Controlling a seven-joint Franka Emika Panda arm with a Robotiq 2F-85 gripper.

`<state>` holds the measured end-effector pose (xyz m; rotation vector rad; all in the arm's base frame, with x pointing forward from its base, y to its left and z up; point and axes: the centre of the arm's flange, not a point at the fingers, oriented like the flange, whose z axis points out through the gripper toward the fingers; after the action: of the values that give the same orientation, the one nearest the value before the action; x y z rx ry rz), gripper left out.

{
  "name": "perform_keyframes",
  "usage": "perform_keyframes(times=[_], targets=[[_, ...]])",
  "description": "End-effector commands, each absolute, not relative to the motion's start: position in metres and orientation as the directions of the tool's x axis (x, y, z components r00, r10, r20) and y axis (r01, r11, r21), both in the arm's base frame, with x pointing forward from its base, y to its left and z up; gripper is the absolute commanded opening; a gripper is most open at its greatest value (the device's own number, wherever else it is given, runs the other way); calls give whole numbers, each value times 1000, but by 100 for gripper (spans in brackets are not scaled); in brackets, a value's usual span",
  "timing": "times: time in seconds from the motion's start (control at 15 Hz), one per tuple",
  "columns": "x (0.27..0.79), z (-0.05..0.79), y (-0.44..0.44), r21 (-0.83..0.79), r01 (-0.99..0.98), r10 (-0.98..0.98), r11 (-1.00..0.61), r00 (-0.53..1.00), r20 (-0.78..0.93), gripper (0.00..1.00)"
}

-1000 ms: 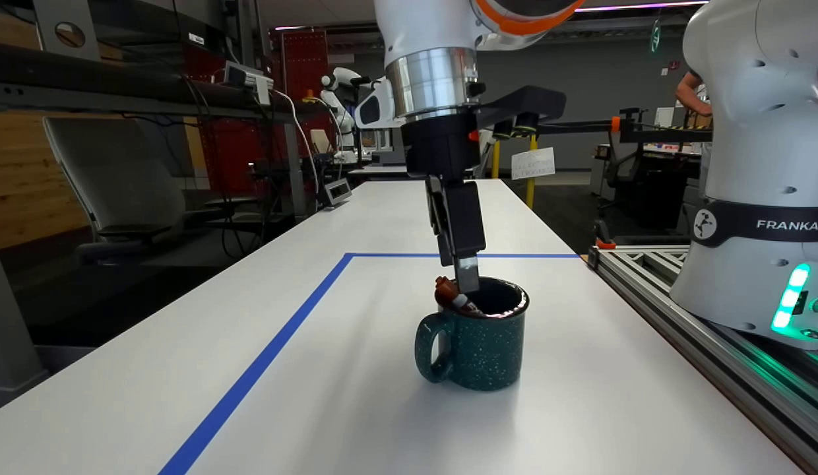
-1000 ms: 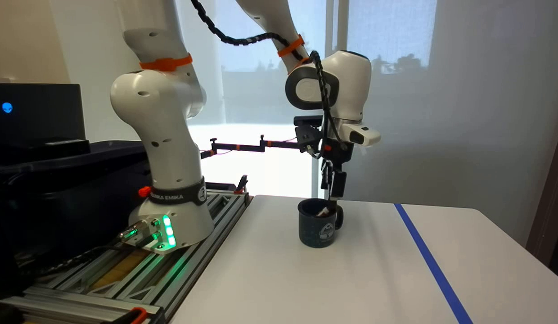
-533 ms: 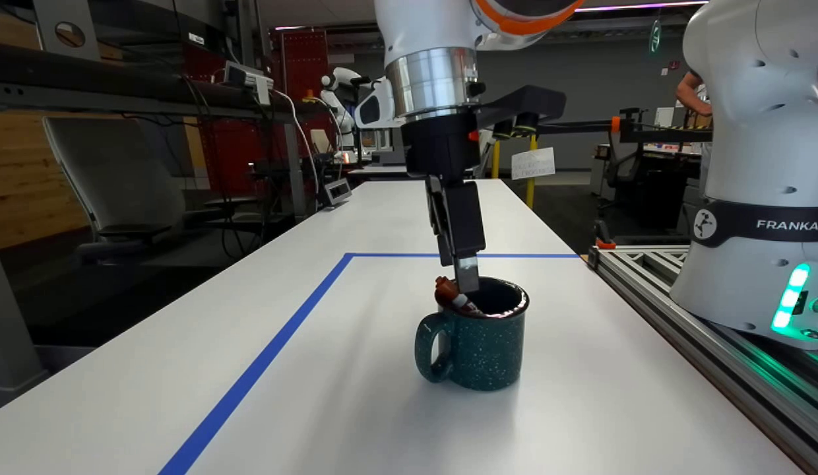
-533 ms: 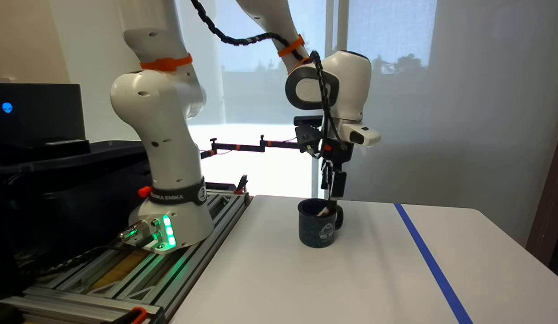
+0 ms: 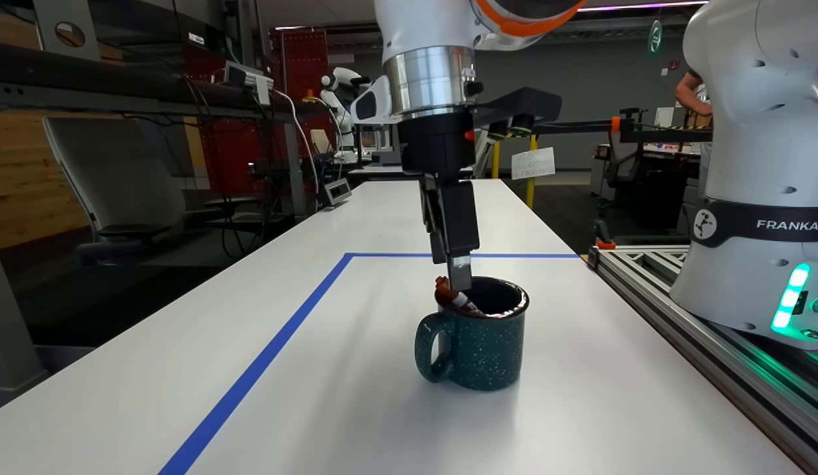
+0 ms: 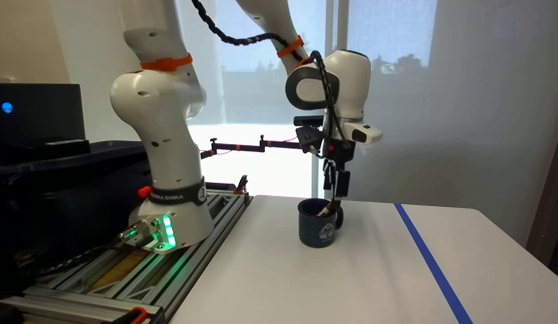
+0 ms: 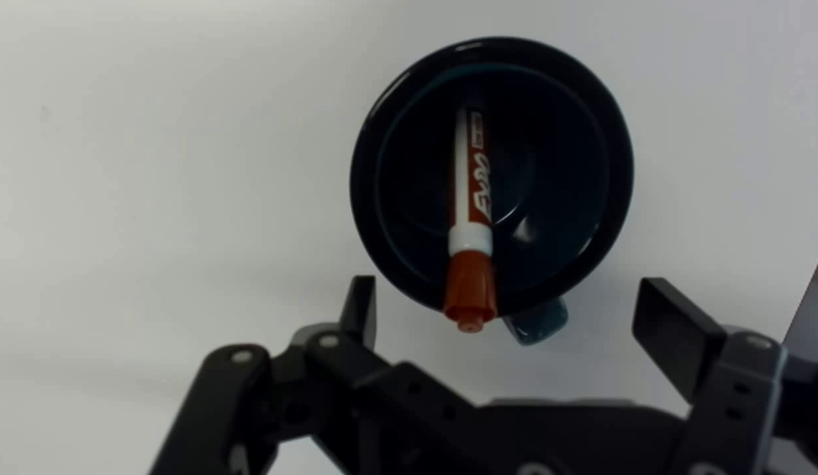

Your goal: Put the red marker on the table.

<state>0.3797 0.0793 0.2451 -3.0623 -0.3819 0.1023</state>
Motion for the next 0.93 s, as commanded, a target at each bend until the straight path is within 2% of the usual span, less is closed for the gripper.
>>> perform_keyframes(times=[0.0, 0.13, 0.27, 0.33, 0.4, 0.47, 0.6, 0.87], targets=[[329, 238, 66, -25, 276, 276, -961, 961, -30, 100], [329, 236, 66, -12, 289, 289, -957, 957, -30, 100], [329, 234, 66, -2, 299, 299, -954, 954, -32, 93], [329, 233, 66, 1, 301, 301, -953, 953, -34, 82], [330, 232, 66, 2, 305, 305, -952, 952, -35, 79], [330, 232, 66, 3, 308, 308, -951, 951, -35, 68], [330, 231, 67, 3, 310, 310, -951, 950, -33, 63], [330, 230, 68, 3, 311, 311, -950, 950, -31, 70]])
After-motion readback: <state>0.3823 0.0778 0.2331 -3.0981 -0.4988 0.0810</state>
